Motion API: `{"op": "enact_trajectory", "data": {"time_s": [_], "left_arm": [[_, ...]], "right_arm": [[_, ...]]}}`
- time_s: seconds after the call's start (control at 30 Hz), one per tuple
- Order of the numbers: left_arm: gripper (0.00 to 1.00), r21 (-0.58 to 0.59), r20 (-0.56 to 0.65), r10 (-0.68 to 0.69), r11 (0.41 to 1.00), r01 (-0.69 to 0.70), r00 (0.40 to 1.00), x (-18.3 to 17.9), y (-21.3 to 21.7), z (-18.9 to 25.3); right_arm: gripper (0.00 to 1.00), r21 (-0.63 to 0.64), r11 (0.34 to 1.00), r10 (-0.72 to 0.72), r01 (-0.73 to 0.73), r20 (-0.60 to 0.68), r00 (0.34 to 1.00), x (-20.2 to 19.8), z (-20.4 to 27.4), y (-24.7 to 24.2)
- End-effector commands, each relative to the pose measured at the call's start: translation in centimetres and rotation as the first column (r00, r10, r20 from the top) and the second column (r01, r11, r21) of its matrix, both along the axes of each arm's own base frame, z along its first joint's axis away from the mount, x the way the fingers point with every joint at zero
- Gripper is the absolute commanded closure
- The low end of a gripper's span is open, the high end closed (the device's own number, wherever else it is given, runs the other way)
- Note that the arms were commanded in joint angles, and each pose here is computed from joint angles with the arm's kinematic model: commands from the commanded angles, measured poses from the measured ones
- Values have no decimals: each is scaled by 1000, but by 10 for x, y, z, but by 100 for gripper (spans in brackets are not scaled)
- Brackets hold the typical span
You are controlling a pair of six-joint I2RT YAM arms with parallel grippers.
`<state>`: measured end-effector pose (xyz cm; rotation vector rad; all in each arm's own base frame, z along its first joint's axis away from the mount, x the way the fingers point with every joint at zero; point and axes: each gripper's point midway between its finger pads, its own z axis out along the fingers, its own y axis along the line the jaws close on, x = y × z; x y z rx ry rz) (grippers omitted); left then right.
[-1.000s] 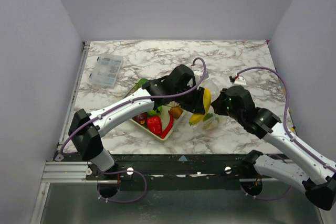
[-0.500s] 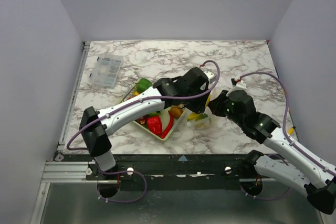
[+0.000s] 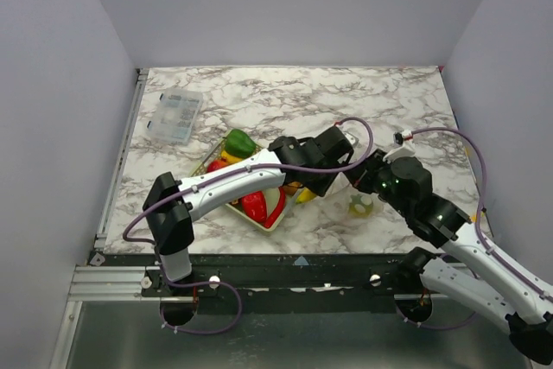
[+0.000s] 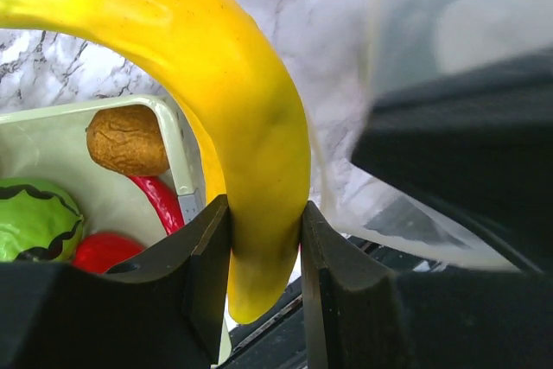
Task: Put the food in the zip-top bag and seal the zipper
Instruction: Place the fake fruit in the zipper food storage bag.
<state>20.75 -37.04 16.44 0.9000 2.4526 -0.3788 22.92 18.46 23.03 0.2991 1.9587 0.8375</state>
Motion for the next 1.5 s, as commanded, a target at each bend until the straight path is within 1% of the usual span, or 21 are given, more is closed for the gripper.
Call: {"op": "enact_trajectory", "data": {"time_s": [0.0,0.07,0.1,0.17,0.23,0.27,0.37,0.5,0.53,0.67,0.73,0.77,0.83,0.93,1.0,1.13,1.2,1.27,1.4,1.47], "left_arm": [[98,-172,14,-18,985,20,1000,-8,-12,49],[99,-205,14,-40,978,42,999,-14,-11,60],[99,-225,20,-78,971,81,997,-19,-12,64],[99,-279,10,-215,937,209,977,-38,-15,73],[100,-304,-15,-352,893,331,936,-61,-11,80],[100,-308,-20,-394,877,369,919,-69,-6,83],[100,-324,-32,-474,838,440,880,-88,13,88],[100,-372,1,-581,755,540,814,-108,36,97],[100,-391,7,-608,729,562,794,-113,40,98],[100,-435,74,-657,656,617,751,-126,54,110],[100,-476,79,-681,616,627,728,-132,55,115],[100,-493,73,-687,606,625,723,-133,55,116],[100,-515,48,-677,613,599,734,-129,53,116],[100,-571,-33,-627,651,500,778,-113,50,115],[100,-622,-83,-607,651,435,790,-102,49,117],[100,-641,-128,-555,679,358,822,-80,46,115],[100,-653,-150,-556,677,340,818,-76,42,114],[100,-655,-186,-547,688,312,816,-71,38,111],[100,-640,-270,-528,723,259,805,-63,29,101],[100,-614,-314,-486,759,216,816,-55,26,94]], "right_arm": [[99,28,1000,15,-14,-30,999,5,-9,12],[99,14,1000,18,-18,-34,999,6,-12,13],[99,-3,1000,12,-12,-43,999,6,-14,11],[99,-30,999,15,-17,-39,999,7,-13,10],[99,-58,997,47,-47,-5,999,6,-6,11],[99,-78,996,55,-54,13,998,6,-3,10],[99,-145,987,73,-65,49,996,7,-2,5],[99,-236,961,158,-141,51,986,5,-6,10],[99,-247,955,181,-164,49,982,3,-7,12],[99,-273,937,239,-216,52,970,0,-8,17],[99,-275,934,251,-227,56,966,-3,-8,17],[99,-272,935,254,-229,58,966,-4,-7,17],[99,-254,934,274,-249,67,959,-7,-3,20],[99,-226,931,313,-288,83,946,-14,4,26],[99,-217,934,313,-286,105,944,-15,7,25],[99,-200,926,347,-321,114,931,-23,10,27],[99,-195,925,353,-327,119,928,-24,11,28],[99,-189,923,362,-336,127,924,-26,13,29],[99,-185,915,386,-359,139,912,-28,16,33],[99,-186,913,391,-364,139,910,-28,16,34]]}}
